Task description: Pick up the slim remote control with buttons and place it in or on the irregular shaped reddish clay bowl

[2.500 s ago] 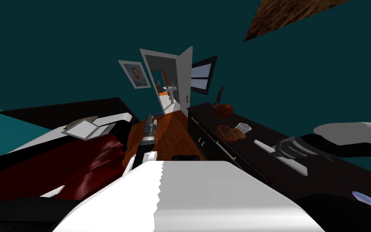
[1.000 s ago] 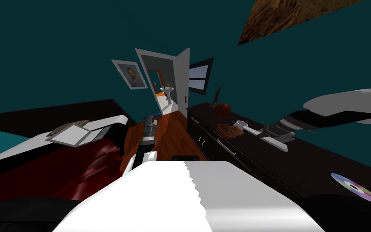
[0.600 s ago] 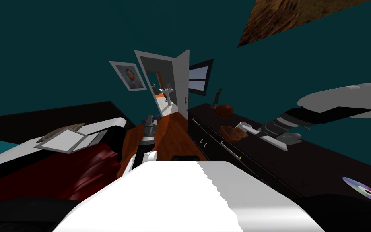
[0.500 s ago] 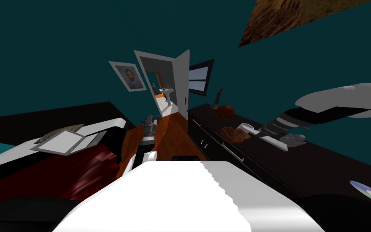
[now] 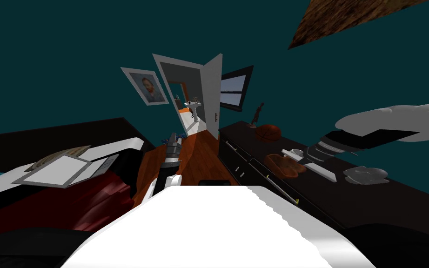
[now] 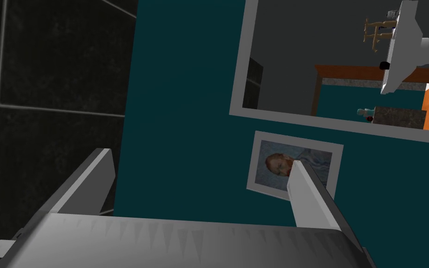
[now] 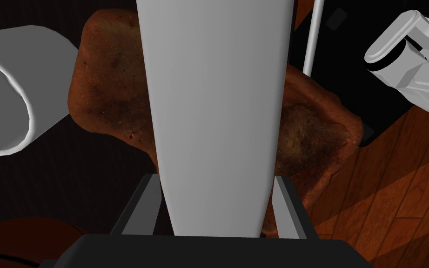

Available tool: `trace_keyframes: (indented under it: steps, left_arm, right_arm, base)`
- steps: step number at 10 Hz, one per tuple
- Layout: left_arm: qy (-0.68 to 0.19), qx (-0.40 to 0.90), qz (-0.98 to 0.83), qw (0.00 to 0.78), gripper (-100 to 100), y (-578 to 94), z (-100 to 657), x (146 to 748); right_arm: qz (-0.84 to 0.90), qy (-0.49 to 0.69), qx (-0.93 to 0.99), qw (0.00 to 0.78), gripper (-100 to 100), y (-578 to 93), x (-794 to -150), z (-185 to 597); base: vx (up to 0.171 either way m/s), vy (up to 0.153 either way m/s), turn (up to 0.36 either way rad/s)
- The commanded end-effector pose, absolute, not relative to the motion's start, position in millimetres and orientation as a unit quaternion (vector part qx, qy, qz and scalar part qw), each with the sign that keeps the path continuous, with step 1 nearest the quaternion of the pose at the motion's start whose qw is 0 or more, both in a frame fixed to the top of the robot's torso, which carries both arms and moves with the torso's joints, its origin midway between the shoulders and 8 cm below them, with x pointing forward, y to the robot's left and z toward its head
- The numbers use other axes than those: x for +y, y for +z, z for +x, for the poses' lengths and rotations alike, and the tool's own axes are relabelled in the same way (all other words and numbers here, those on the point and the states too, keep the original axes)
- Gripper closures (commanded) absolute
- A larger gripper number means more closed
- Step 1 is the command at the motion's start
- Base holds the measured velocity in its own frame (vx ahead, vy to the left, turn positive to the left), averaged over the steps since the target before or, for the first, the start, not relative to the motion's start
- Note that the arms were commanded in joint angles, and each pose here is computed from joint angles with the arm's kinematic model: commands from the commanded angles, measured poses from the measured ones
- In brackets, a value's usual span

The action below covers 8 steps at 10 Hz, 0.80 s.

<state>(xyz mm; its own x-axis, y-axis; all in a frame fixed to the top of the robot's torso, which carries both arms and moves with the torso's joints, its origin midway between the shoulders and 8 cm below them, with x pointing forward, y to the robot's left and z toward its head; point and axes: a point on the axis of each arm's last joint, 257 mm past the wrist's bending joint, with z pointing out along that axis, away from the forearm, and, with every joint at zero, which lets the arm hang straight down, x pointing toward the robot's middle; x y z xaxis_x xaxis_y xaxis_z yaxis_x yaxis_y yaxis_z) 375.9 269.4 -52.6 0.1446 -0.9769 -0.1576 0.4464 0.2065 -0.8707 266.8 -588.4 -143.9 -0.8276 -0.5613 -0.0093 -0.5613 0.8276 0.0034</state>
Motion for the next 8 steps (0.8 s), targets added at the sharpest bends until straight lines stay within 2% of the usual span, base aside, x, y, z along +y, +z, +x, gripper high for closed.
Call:
trace_keyframes:
  steps: [1,5,6,7,8]
  left_arm:
    - [-0.528,0.386,-0.344,0.674,0,-53,376,269]
    - [-0.528,0.386,-0.344,0.674,0,-53,376,269]
    - [-0.528,0.386,-0.344,0.674,0,-53,376,269]
    - [-0.528,0.386,-0.344,0.674,0,-53,376,269]
    - [-0.528,0.386,-0.344,0.674,0,-53,376,269]
  right_arm:
    - [-0.294,0.003,0.956,0.004,-100,-144,-588,267]
    - [-0.294,0.003,0.956,0.004,-100,-144,-588,267]
    - [-0.294,0.003,0.956,0.004,0,-144,-588,267]
    - [-0.3,0.004,0.954,0.005,-100,-129,-578,278]
    - [-0.302,0.005,0.953,0.005,-100,-124,-574,282]
  base:
    - [0.014,0.004,0.004]
    - [0.002,0.0,0.0]
    - [0.0,0.0,0.0]
    - [-0.008,-0.029,-0.078]
    - [-0.016,-0.048,-0.085]
